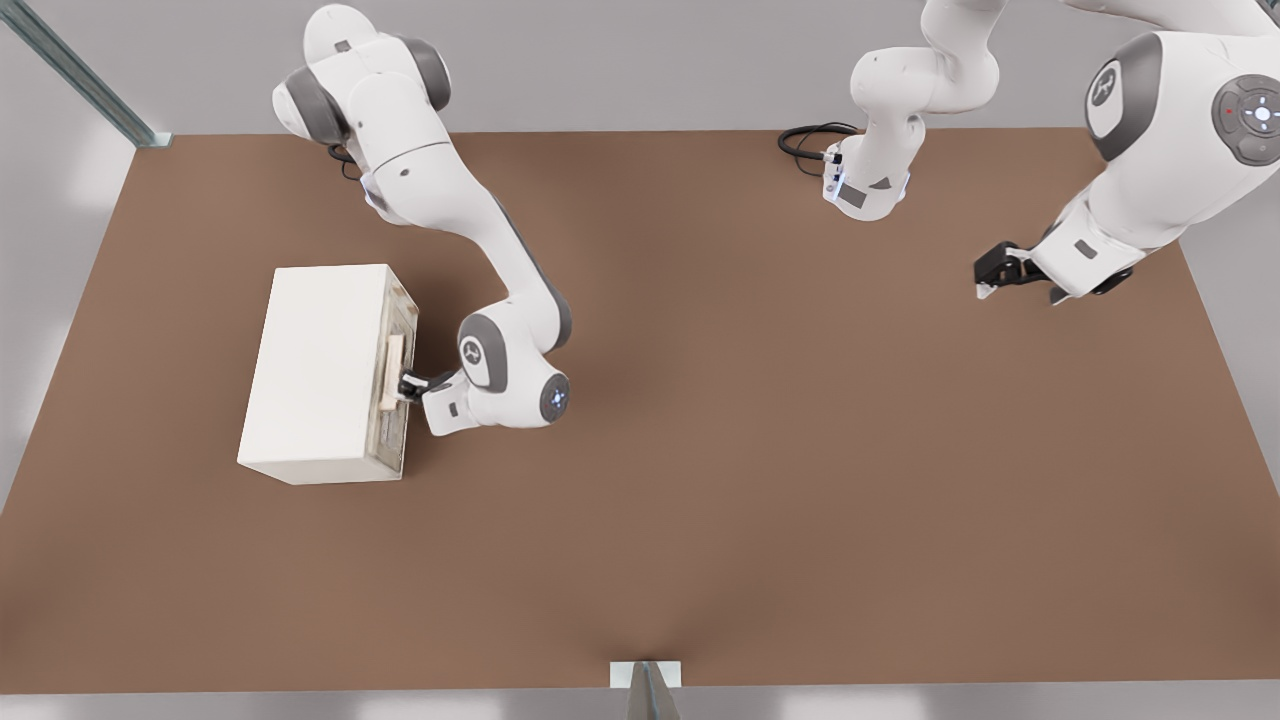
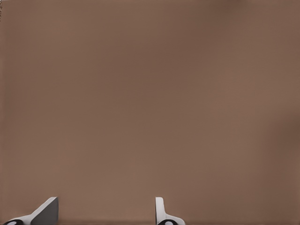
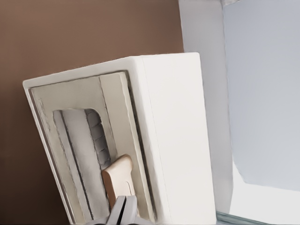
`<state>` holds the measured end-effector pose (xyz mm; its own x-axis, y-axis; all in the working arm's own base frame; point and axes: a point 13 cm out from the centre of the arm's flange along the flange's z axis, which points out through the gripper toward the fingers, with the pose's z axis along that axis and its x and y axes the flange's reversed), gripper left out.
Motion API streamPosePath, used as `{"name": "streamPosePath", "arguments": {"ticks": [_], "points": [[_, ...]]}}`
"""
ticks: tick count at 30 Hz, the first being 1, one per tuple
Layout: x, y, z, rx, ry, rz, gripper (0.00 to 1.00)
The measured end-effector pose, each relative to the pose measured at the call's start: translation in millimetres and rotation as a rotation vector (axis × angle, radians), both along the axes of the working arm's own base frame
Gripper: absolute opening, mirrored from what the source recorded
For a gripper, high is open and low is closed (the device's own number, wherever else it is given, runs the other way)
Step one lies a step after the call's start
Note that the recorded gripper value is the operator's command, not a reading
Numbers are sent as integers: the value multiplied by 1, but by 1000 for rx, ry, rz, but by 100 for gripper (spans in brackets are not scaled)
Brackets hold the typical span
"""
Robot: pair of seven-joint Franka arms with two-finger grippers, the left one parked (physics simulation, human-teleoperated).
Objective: Keep left arm still and open the oven door with right arm
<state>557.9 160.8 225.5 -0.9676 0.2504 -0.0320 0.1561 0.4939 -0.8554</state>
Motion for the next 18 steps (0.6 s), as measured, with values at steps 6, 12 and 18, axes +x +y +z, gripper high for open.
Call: {"name": "streamPosePath", "arguments": {"ticks": [6,12,18], "points": [[35,-14,101,370,-153,-146,21],[35,-77,220,876,-273,-321,100],[42,-82,260,952,-289,-178,100]]}}
